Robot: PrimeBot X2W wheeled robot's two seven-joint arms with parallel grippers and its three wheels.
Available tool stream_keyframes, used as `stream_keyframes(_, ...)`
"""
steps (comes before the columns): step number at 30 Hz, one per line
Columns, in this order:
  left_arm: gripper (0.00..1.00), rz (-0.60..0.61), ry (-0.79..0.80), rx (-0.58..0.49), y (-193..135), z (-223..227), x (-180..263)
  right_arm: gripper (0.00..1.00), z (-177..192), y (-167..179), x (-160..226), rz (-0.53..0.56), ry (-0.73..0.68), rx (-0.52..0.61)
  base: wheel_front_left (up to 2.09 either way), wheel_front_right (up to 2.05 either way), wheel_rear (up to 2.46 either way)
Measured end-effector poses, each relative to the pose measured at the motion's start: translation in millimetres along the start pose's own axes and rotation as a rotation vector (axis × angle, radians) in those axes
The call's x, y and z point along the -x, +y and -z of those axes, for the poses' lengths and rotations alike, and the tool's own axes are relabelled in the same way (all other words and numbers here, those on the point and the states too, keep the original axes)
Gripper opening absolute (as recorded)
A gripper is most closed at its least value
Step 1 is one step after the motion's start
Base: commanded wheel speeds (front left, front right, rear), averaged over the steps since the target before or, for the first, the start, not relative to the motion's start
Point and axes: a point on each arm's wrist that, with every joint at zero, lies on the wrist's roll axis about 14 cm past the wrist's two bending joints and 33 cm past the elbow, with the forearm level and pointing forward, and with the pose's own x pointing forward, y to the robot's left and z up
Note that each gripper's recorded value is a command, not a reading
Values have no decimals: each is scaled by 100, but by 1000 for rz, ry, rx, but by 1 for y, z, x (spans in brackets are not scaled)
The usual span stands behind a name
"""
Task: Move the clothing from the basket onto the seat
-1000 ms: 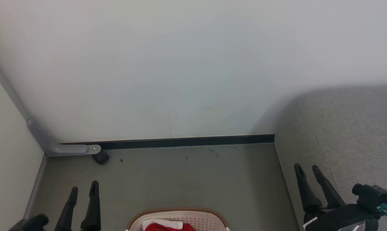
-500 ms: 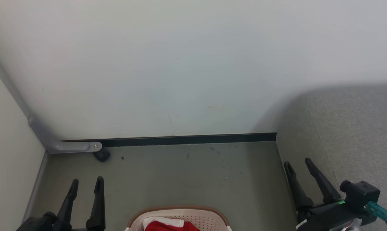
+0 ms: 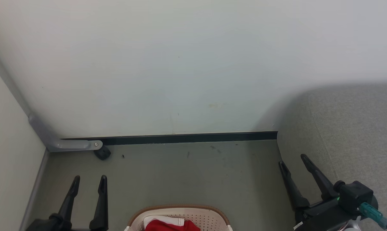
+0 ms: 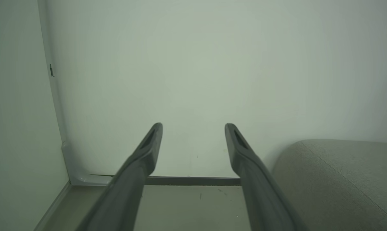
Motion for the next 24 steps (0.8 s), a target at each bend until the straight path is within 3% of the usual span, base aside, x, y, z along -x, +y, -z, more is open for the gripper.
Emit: stream_keyframes(24, 100, -22, 20, 23, 5, 9, 3, 100, 6, -17, 0, 87, 8, -30, 0, 0, 0)
